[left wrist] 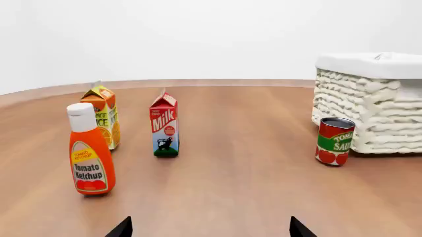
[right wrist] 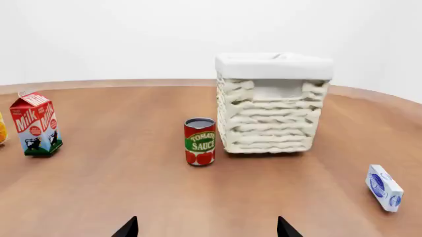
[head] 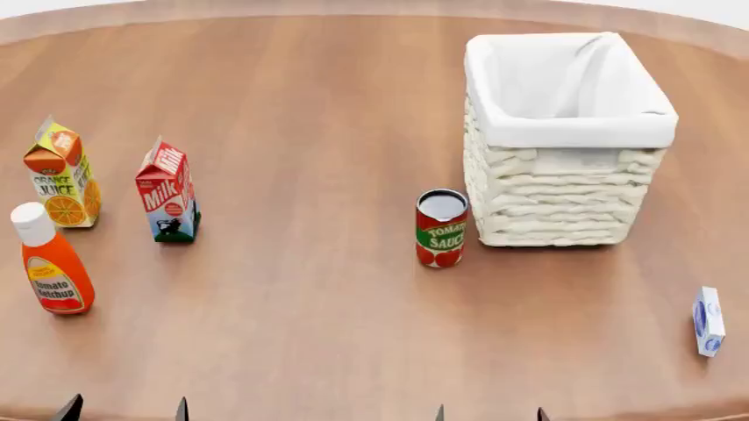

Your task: Pick the milk and place it in the basket.

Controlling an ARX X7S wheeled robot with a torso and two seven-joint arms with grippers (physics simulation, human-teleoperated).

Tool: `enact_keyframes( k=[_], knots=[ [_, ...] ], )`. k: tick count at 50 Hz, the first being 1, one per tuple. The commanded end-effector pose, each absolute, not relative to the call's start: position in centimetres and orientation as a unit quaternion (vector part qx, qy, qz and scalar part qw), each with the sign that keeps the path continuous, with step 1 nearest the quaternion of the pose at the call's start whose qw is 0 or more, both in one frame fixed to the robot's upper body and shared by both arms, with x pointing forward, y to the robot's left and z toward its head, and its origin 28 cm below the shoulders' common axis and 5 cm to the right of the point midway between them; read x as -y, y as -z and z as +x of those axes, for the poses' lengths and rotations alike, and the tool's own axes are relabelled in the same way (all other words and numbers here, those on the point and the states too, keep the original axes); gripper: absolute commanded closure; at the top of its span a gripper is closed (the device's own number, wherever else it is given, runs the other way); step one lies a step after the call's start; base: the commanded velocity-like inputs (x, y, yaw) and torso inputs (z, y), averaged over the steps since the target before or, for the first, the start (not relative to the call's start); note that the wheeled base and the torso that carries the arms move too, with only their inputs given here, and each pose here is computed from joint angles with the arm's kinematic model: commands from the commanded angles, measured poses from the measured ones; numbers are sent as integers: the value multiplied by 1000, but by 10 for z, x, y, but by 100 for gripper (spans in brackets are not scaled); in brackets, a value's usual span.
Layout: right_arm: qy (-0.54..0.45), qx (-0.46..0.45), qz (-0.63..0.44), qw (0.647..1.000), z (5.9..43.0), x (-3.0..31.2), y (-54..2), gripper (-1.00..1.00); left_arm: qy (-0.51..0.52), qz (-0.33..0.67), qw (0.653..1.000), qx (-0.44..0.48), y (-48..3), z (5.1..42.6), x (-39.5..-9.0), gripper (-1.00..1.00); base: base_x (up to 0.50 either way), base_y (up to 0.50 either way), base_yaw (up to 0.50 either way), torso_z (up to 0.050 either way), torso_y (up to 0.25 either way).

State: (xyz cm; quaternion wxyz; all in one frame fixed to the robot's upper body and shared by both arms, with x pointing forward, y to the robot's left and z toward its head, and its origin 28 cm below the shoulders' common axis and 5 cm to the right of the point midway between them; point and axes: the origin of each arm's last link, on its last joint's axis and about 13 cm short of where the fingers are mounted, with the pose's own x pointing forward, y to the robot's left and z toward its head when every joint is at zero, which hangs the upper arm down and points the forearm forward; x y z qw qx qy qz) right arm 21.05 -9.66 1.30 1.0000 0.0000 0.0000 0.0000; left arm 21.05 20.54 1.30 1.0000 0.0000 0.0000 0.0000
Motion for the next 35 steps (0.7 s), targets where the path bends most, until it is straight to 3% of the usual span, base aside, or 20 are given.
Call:
enact_keyframes(
  k=[1,22,35],
  knots=[
    [-5,-1,2,1000,210,96,-14,-100,0,0,1000,0,-13,210,-205,-100,0,0,0,0,0],
    [-8,-4,8,1000,211,98,-24,-100,6,5,1000,4,-14,210,-204,-100,0,0,0,0,0],
    [-24,80,13,996,229,104,-92,-100,1,-2,998,64,-57,222,-210,-100,0,0,0,0,0]
  ],
)
